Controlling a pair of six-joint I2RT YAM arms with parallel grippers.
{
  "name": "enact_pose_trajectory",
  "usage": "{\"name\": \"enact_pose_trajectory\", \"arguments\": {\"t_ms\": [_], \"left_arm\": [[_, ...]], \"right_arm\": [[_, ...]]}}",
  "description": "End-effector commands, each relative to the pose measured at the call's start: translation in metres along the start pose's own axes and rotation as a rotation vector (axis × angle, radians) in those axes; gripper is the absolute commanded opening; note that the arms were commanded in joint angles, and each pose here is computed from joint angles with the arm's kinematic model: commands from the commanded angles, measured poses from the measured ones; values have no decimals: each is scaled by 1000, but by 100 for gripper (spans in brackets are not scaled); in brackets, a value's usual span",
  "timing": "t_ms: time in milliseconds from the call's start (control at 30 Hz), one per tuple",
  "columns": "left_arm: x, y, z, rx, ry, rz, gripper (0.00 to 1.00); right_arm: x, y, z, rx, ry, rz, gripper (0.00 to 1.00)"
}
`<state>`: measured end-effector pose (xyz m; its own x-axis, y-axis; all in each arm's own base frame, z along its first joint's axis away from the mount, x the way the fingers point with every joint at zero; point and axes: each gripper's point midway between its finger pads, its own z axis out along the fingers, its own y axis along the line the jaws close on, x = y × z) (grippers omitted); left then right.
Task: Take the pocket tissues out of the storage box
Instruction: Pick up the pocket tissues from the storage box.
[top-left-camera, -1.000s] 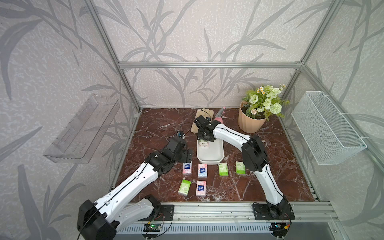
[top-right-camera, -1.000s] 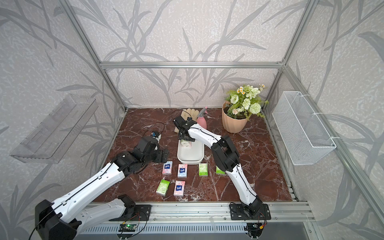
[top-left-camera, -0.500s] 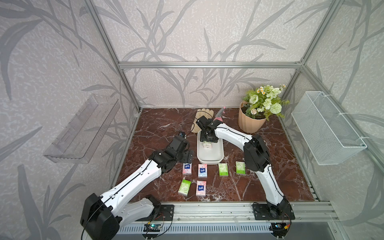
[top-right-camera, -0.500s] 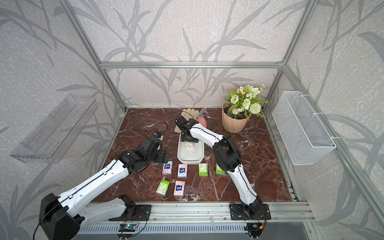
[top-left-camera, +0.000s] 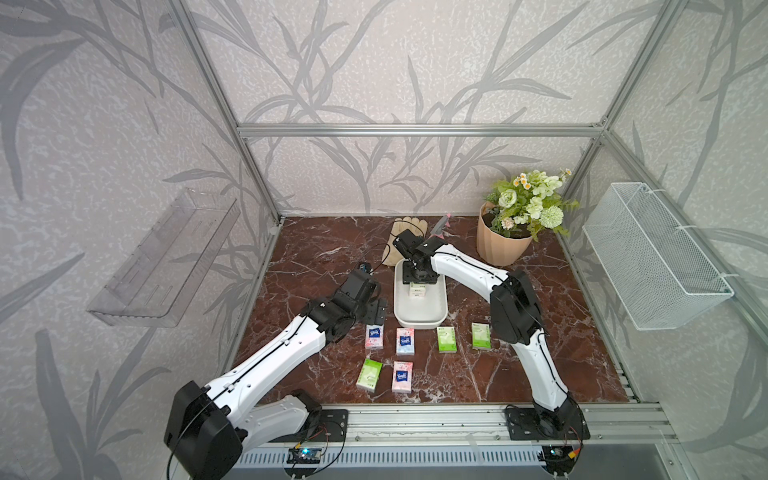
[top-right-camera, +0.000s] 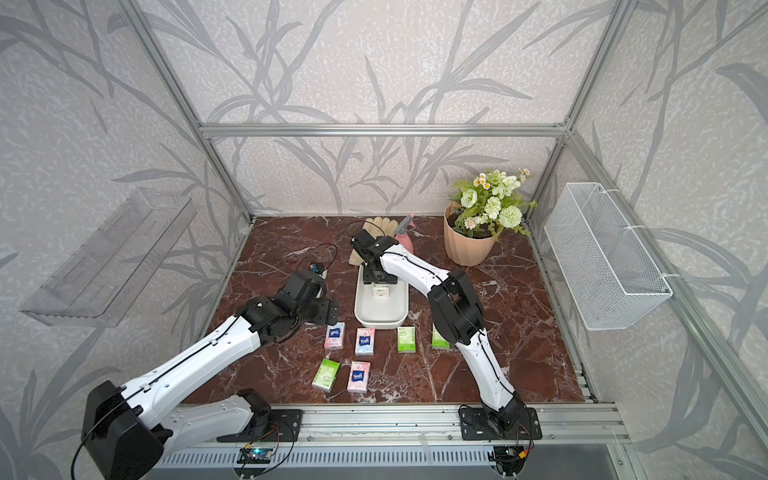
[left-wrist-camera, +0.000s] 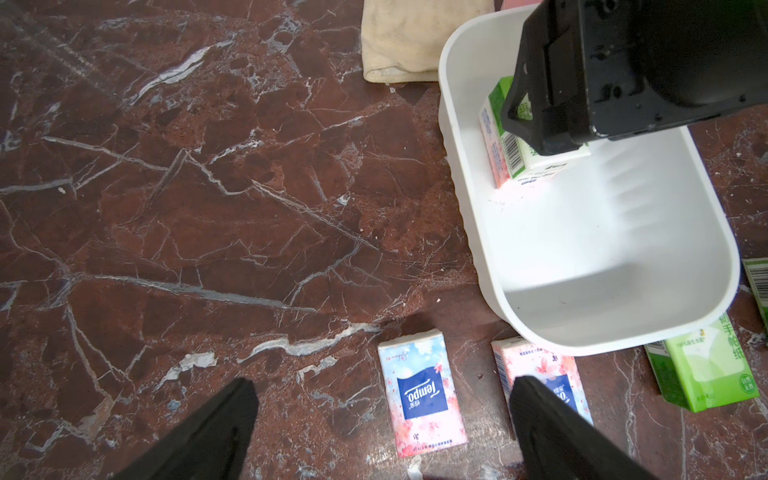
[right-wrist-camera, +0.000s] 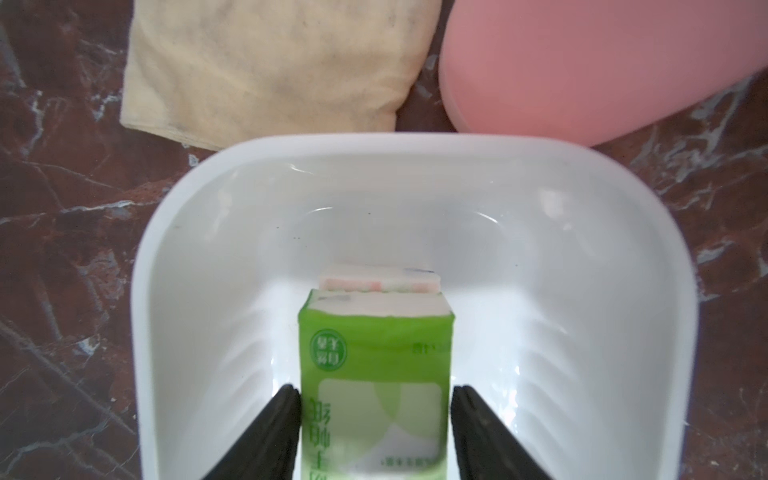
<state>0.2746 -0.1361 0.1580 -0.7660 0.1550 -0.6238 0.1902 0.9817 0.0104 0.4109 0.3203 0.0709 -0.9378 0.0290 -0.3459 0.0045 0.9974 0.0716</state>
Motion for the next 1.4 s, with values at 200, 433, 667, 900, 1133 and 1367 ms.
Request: {"name": "enact_pose_trajectory", "arguments": {"t_ms": [200, 433, 667, 900, 1133, 1367], "left_arm": [[-13, 6, -6, -29, -27, 2, 100], [-15, 5, -7, -26, -32, 4, 100], [-14, 5, -7, -23, -30, 1, 100], [-12, 7, -7, -27, -24, 8, 100], [-12, 8, -8, -30, -32, 9, 100], [-11, 7, -10, -6, -63, -10, 100]], "right_arm": [[6, -2, -5, 11, 27, -18, 56], [11, 1, 6, 15, 55, -22, 63], [17, 1, 5, 27, 65, -31, 60], [19, 2, -10, 25, 37, -30, 54], [25, 5, -48, 5, -19, -31, 53], [58, -12, -97, 3, -55, 15, 53]]}}
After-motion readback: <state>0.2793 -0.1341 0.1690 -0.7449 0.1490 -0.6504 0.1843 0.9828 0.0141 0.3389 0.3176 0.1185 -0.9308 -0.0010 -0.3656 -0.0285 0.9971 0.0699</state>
